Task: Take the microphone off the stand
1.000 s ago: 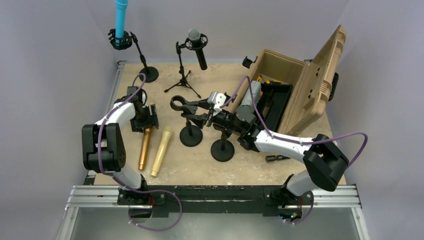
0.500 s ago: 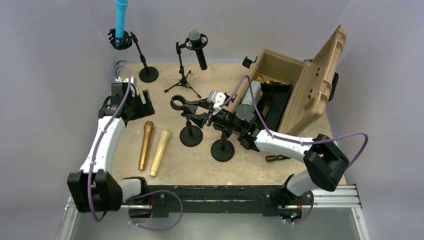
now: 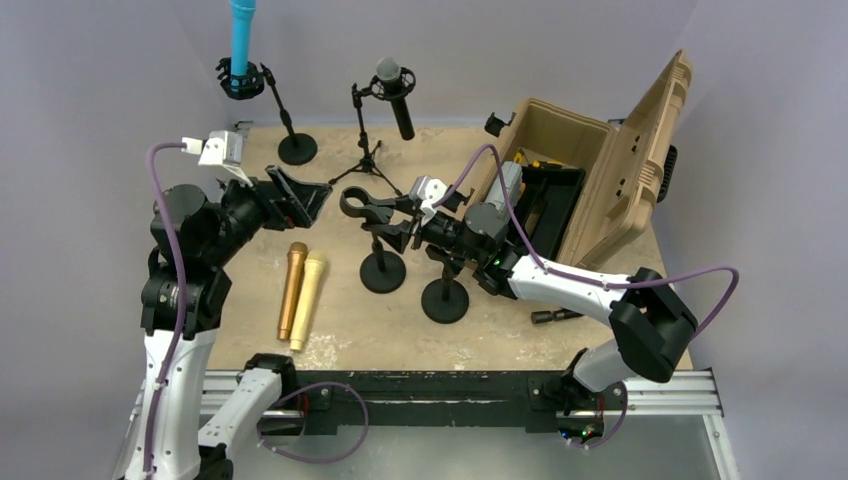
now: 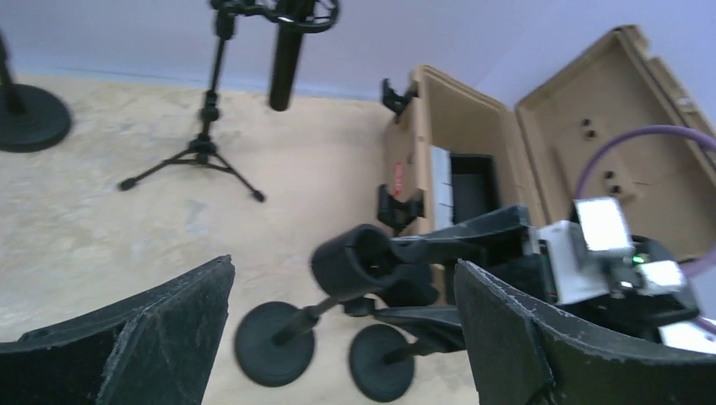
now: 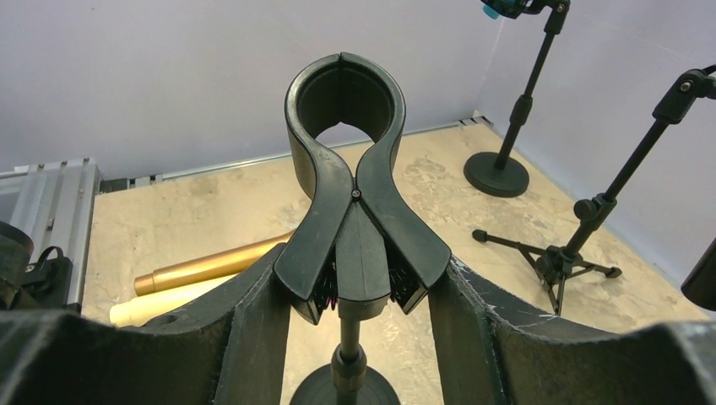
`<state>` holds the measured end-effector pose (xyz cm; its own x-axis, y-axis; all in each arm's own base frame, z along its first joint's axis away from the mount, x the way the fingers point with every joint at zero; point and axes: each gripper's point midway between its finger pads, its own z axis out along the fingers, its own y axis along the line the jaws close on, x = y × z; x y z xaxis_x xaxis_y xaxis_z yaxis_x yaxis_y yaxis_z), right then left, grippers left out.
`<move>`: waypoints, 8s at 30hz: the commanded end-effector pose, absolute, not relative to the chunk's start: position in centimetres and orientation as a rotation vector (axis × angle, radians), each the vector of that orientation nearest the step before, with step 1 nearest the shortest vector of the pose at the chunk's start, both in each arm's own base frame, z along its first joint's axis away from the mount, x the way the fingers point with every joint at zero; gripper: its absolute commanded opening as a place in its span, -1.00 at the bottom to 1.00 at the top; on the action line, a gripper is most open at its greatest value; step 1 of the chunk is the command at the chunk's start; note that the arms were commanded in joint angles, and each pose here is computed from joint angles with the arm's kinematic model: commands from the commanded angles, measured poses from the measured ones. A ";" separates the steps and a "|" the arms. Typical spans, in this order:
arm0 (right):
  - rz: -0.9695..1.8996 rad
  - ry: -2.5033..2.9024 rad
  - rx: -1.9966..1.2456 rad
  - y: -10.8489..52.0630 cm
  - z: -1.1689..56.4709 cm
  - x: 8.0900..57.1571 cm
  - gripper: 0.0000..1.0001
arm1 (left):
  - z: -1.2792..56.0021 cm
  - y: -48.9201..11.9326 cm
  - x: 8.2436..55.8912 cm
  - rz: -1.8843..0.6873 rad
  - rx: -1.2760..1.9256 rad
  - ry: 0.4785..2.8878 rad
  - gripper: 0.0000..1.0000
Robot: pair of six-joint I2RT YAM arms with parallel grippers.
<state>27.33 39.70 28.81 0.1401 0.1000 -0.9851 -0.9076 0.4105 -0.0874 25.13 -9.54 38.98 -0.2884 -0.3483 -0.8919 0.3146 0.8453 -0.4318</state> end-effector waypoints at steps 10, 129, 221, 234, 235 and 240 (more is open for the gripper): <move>0.847 1.141 -0.816 39.3 32.6 28.0 -0.63 | 36.3 -15.2 27.2 -1.047 -0.065 1.837 0.93; 0.937 0.901 -0.525 26.9 49.0 19.1 0.82 | 25.9 -19.8 34.8 -0.673 0.083 2.147 0.39; 0.991 0.903 -0.504 26.9 49.6 18.6 0.82 | 59.1 -9.7 36.5 -0.244 0.020 1.235 -1.00; 0.988 0.878 -0.506 26.4 49.3 18.1 0.82 | 33.9 -8.6 30.6 -0.198 0.061 1.976 -1.00; 0.993 0.875 -0.506 26.4 49.2 18.1 0.82 | 32.0 -8.5 29.9 -0.191 0.057 2.029 -1.00; 1.007 0.882 -0.522 27.1 48.7 18.2 0.82 | 24.3 -9.5 26.8 -0.262 0.080 2.285 -1.00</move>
